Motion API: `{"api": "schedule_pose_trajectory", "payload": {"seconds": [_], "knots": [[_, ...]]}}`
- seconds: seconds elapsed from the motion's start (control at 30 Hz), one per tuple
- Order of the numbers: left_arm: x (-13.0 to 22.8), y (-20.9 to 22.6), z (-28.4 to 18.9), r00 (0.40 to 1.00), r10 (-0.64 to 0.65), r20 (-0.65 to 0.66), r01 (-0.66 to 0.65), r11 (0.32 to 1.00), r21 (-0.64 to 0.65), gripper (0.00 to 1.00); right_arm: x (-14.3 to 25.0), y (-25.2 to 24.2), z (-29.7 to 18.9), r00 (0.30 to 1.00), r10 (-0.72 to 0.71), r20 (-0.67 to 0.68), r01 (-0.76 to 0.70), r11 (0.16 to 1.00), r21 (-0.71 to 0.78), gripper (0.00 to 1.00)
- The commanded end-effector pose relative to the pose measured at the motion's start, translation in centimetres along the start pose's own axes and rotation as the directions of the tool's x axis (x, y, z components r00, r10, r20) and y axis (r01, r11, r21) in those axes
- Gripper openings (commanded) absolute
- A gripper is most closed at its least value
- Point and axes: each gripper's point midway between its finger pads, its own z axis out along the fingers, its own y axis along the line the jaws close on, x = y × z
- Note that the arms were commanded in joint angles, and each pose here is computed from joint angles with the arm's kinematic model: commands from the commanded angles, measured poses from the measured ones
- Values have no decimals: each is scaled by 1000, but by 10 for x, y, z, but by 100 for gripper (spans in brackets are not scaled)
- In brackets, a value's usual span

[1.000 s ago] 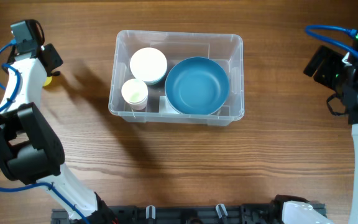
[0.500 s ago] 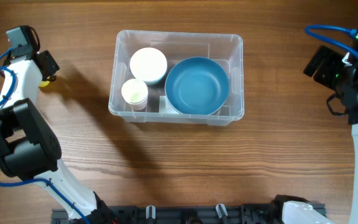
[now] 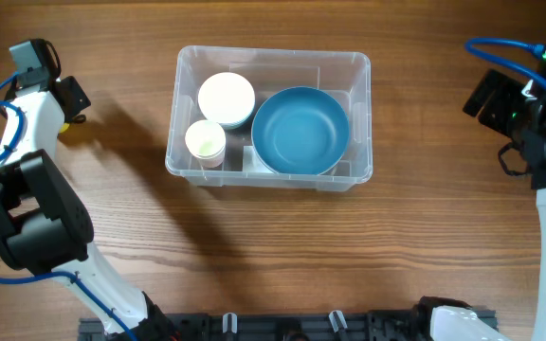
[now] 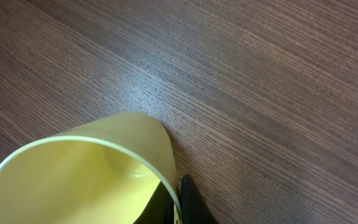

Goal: Pack container
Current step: 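Return the left gripper and grasp the yellow cup, then carry the yellow cup into the box and stack it on the cups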

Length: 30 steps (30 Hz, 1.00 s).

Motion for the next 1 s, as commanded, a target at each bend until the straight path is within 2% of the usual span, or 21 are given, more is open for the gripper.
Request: {"api": "schedule_pose_trajectory", "payload": {"seconds": [0.0,0.3,0.57,0.73,0.97], "knots": [[-6,-1,0,1000,0,13,0,1000,9,4,-1,0,0,1000,17,3,-17,1000,0,100],[-26,-11,-45,996,7,88,-11,999,39,4,-1,0,0,1000,17,3,-17,1000,0,100],[-37,-55,-149,976,65,210,-94,987,133,4,-1,0,0,1000,17,3,-17,1000,0,100],[-9,-93,-219,963,138,233,-190,958,216,4,-1,0,0,1000,17,3,-17,1000,0,99],[72,-146,-290,947,275,167,-318,880,352,4,-1,-1,0,1000,17,3,-17,1000,0,100]]}}
